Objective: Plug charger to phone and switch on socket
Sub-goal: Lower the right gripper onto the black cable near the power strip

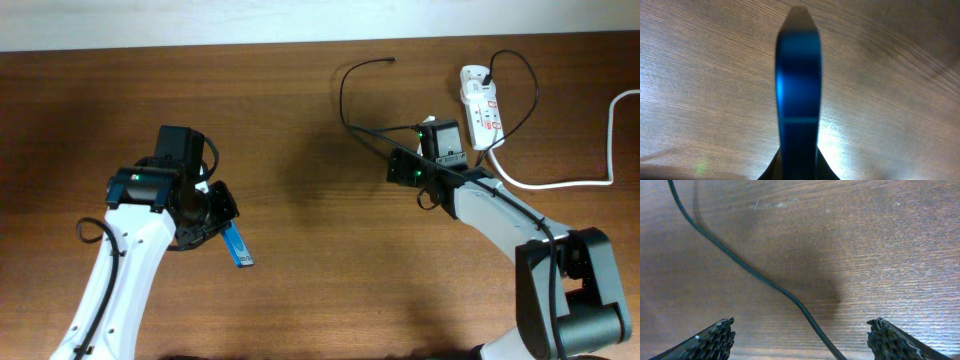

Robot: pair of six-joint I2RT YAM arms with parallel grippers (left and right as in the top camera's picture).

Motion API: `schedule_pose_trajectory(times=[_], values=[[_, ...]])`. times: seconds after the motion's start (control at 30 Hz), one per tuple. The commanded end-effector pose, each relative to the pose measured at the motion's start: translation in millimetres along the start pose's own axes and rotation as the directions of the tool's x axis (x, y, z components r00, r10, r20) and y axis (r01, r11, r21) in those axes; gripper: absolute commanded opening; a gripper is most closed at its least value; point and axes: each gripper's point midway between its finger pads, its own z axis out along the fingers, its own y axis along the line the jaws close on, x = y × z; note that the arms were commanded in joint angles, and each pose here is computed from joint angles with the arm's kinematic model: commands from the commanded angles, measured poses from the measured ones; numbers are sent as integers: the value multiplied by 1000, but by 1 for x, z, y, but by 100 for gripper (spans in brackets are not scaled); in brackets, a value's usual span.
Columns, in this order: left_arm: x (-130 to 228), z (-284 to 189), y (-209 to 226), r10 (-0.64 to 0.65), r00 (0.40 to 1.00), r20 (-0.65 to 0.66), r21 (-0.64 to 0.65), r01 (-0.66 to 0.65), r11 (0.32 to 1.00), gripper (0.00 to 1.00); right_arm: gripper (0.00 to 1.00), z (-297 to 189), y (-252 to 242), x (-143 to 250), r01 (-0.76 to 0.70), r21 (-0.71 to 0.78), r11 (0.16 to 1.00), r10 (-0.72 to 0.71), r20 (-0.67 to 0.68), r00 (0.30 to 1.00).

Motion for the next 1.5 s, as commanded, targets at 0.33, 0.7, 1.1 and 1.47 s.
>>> schedule_pose_trajectory(times=[0.33,0.7,1.1,1.47], values=[[-11,-3,-6,23,999,46,27,-24,999,0,47,13,-5,19,149,1,989,-148,-85,985],[-11,-3,-6,23,999,46,27,-25,999,0,10,4,-23,65,202,36,979,-184,-283,941],[-11,-3,-6,23,999,47,27,-25,999,0,6,-74,-23,122,111,6,994,-90,-537,838],[-11,-3,-6,23,999,47,27,-25,999,0,94,-60,-9,85,115,-34,993,-119,-386,915]])
